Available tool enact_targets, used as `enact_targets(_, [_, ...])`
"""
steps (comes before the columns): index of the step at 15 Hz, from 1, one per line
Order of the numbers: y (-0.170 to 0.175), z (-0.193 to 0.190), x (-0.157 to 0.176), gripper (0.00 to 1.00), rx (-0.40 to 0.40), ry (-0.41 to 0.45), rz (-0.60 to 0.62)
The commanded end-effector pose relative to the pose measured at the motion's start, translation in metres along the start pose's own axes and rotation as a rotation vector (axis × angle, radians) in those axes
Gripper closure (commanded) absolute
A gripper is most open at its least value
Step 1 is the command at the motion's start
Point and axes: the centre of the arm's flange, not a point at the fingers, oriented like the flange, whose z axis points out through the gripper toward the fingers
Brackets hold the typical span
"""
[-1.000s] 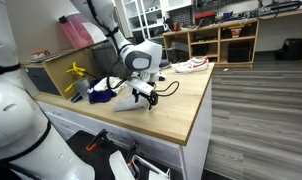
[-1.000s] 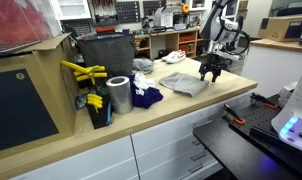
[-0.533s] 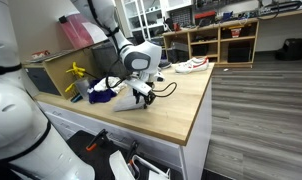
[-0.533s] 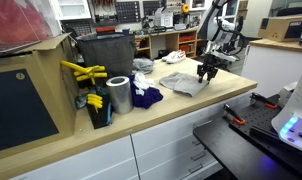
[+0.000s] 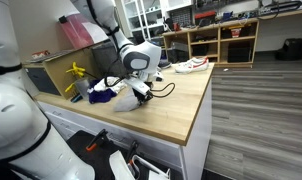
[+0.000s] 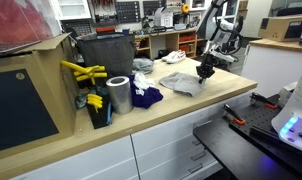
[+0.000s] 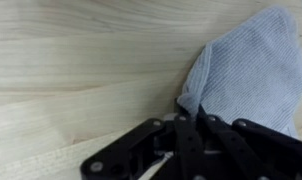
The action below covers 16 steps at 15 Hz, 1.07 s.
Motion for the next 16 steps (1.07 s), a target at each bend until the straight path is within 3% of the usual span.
enact_targets(1, [-0.012, -0.021, 0.004, 0.98, 0.040, -0.003, 0.003])
enact_targets(6, [-0.033, -0.047, 0.021, 0.98, 0.104, -0.025, 0.053])
enact_targets(16, [-0.060, -0.058, 0.055, 0.98, 0.168, -0.039, 0.318])
